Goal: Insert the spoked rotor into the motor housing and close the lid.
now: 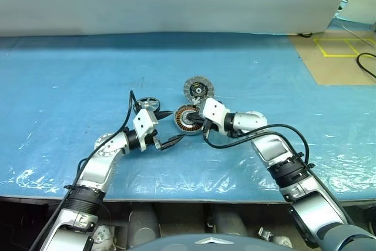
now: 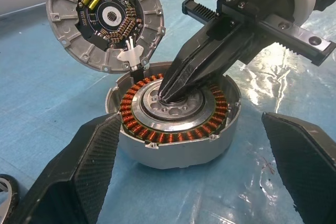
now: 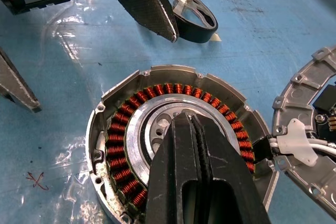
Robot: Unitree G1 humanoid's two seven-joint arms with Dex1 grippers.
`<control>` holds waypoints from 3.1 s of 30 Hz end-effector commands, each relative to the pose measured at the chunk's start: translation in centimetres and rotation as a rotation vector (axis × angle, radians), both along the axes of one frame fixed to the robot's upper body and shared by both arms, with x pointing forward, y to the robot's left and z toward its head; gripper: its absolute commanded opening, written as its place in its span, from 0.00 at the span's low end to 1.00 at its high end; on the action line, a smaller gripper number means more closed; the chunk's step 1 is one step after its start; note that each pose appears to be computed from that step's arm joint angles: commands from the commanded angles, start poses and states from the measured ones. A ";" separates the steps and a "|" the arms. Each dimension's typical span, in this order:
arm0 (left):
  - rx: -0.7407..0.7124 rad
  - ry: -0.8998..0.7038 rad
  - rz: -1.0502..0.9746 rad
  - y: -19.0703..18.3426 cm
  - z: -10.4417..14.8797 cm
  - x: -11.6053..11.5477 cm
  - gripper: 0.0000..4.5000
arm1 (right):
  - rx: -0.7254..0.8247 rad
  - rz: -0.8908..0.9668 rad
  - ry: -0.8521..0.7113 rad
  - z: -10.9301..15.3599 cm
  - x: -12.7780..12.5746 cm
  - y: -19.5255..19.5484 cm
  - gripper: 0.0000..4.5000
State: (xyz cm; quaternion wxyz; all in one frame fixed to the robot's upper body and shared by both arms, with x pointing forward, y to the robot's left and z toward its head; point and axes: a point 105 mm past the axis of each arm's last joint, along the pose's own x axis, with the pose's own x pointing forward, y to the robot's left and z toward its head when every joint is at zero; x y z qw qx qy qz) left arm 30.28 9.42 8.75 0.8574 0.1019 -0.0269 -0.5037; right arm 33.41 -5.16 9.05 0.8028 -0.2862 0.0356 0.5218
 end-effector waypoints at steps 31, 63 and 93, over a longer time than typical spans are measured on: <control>-0.001 -0.044 -0.005 -0.4 0.6 0.1 1.00 | -0.035 0.006 0.052 -1.1 0.3 0.2 0.00; 0.008 -0.040 -0.003 -0.2 0.3 -0.2 1.00 | 0.180 0.007 0.212 0.7 -0.6 1.5 0.00; 0.016 -0.038 -0.004 2.9 3.9 2.1 1.00 | 0.198 0.090 0.179 3.0 -1.7 0.1 0.00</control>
